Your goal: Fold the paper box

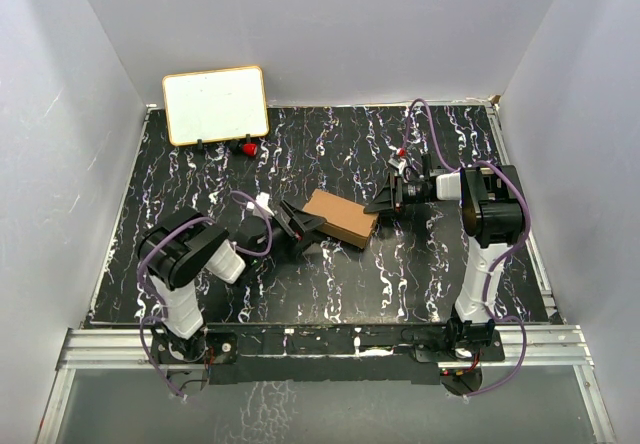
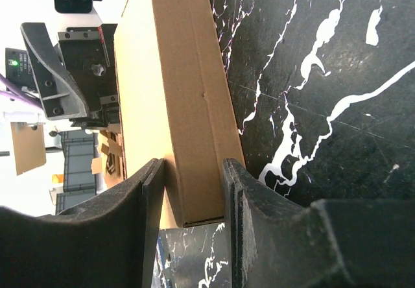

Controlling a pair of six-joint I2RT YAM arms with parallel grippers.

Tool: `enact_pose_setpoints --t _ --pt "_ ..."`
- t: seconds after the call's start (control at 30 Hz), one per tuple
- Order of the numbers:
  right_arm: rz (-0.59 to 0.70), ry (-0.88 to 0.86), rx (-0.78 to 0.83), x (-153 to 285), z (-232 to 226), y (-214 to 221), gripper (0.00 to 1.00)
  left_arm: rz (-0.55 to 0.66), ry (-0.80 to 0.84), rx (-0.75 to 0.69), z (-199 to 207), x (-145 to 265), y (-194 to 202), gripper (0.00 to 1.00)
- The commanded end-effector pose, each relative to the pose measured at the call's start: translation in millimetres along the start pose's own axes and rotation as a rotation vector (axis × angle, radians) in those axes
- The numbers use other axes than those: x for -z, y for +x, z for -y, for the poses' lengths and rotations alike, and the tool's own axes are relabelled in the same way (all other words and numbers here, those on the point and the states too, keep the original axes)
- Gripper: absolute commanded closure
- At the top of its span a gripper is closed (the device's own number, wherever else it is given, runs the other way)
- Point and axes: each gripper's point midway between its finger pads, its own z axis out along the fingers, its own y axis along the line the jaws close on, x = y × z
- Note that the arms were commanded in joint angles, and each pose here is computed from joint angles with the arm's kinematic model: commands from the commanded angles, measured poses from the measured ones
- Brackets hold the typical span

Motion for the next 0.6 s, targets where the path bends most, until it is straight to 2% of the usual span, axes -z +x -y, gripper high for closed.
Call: enact_pose_setpoints --t 0.0,0.33,0.57 --pt "-0.001 0.076 -0.028 -5 26 10 0.61 0.097 0.040 0.037 8 -8 -13 0.03" --pt "-0.008 0.069 -0.059 -6 30 14 0.62 0.202 -0.041 0.039 -4 -24 -22 0.08" --pt "-0.005 0.069 -0.041 -6 27 12 0.61 0.215 -0.034 0.051 4 -40 -25 0.24"
